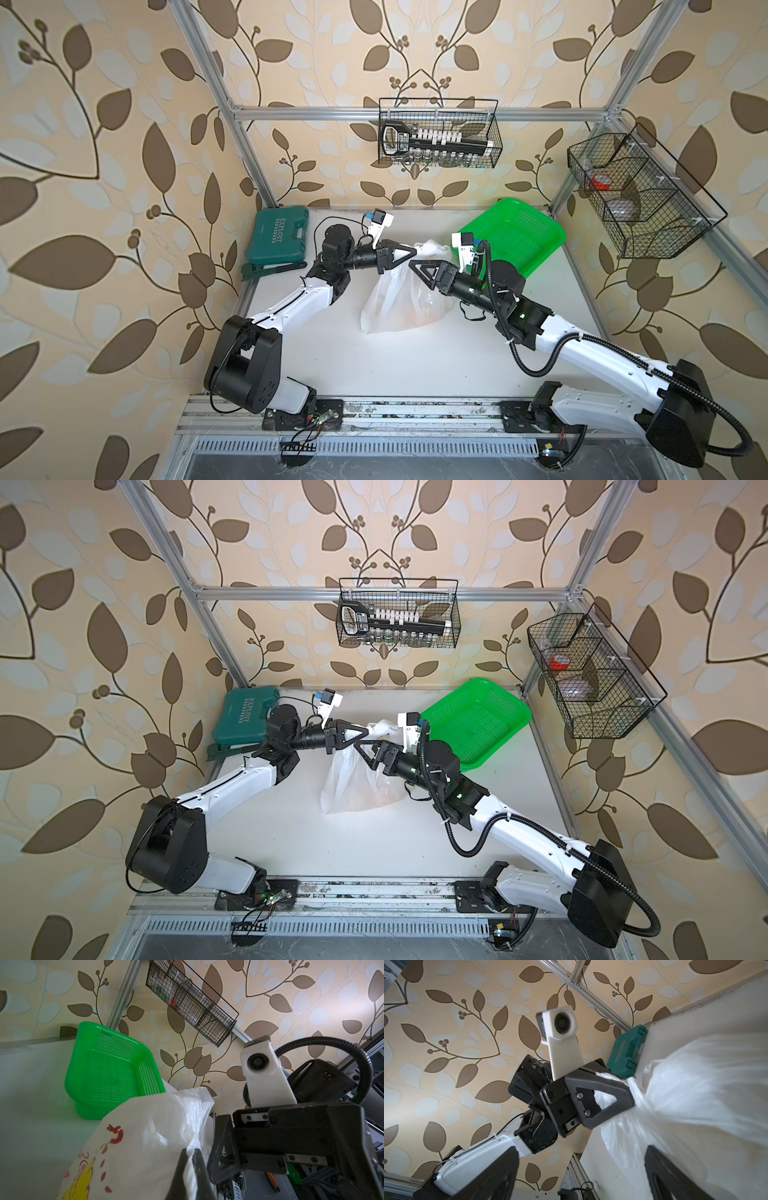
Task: Place the pears into plastic bags & tie knots
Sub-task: Tie the plastic bag at the center of the board.
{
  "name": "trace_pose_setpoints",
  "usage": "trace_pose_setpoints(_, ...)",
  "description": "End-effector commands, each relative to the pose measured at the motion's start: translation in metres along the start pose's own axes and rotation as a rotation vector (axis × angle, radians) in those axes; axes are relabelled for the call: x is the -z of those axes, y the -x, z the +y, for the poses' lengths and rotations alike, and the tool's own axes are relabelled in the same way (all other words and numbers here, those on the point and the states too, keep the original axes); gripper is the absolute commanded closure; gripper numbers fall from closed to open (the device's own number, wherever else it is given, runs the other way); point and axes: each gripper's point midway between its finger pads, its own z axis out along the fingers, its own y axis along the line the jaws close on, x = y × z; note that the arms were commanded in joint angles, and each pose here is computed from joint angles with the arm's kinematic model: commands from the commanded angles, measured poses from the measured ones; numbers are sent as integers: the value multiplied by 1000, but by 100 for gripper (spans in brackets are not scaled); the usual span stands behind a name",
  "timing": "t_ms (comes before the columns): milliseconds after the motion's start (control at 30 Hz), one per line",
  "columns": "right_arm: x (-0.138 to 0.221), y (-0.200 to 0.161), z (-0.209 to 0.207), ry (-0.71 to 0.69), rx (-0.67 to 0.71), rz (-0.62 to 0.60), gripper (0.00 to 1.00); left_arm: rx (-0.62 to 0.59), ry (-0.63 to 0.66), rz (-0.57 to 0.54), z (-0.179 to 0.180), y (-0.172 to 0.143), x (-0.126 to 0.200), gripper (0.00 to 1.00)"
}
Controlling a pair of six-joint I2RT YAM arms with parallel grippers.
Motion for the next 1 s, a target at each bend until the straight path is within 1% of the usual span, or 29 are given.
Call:
trace_pose_setpoints(0, -8, 13, 10, 20, 22, -42, 6, -119, -34, -39, -25, 22, 4, 100)
trace_pose_setpoints(300, -15, -1, -1, 9, -33, 14, 6, -122, -31, -45, -25, 24, 4, 100)
trace_pose_setpoints(500, -11, 4, -15, -36, -36, -21, 7, -120, -37, -45, -26, 24, 4, 100)
trace_pose_setpoints(700, -17, 8, -26, -70, -45, -20, 7, -123, -37, -47, -27, 25, 4, 100)
trace_pose_setpoints(867, -21, -2, -27, -38, -88, 26, 7, -122, -38, -47, -27, 25, 3, 100)
trace_pose_setpoints(967, -21, -6, -32, -37, -105, 30, 7, -124, -38, -48, -27, 25, 3, 100)
